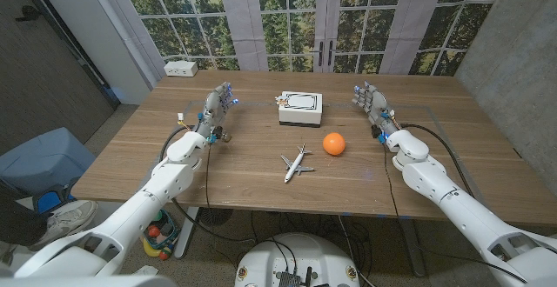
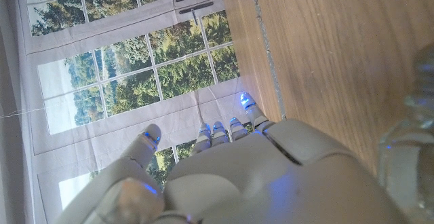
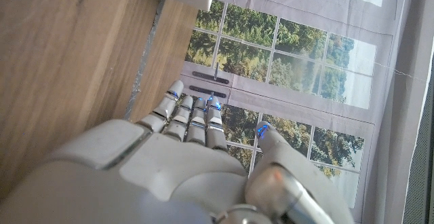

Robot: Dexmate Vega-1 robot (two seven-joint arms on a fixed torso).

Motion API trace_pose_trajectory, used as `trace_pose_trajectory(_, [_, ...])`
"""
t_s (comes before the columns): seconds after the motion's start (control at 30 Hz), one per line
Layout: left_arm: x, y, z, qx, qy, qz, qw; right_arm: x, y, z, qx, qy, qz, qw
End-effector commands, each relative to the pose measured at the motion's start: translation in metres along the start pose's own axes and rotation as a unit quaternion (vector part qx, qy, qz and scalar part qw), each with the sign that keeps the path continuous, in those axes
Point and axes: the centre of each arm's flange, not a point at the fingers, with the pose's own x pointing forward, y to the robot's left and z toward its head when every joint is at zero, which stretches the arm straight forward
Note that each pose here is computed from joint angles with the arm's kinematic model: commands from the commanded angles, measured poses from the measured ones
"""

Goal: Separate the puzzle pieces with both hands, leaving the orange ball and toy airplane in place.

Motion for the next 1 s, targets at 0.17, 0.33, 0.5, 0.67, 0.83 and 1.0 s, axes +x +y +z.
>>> trace_pose_trajectory(0.17, [0.002, 0.013, 0.003, -0.007, 0.0, 0.003, 1.0, -0.005, 0.008, -0.004, -0.006, -0.003, -0.018, 0.9998])
trace_pose_trajectory(0.33, [0.007, 0.016, 0.003, -0.006, 0.005, -0.003, 1.0, -0.01, 0.009, -0.003, -0.012, -0.008, -0.026, 0.9996])
trace_pose_trajectory(0.5, [0.015, 0.018, 0.004, -0.006, 0.023, -0.018, 1.0, -0.013, 0.013, -0.003, -0.021, -0.008, -0.032, 0.9992])
trace_pose_trajectory(0.67, [0.024, 0.018, 0.009, 0.002, 0.043, -0.032, 0.999, -0.016, 0.016, -0.002, -0.029, -0.01, -0.037, 0.9988])
trace_pose_trajectory(0.83, [0.031, 0.015, 0.016, 0.017, 0.06, -0.042, 0.997, -0.02, 0.017, 0.001, -0.034, -0.015, -0.043, 0.9984])
trace_pose_trajectory(1.0, [0.037, 0.011, 0.025, 0.038, 0.074, -0.047, 0.995, -0.025, 0.015, 0.002, -0.033, -0.02, -0.048, 0.9981])
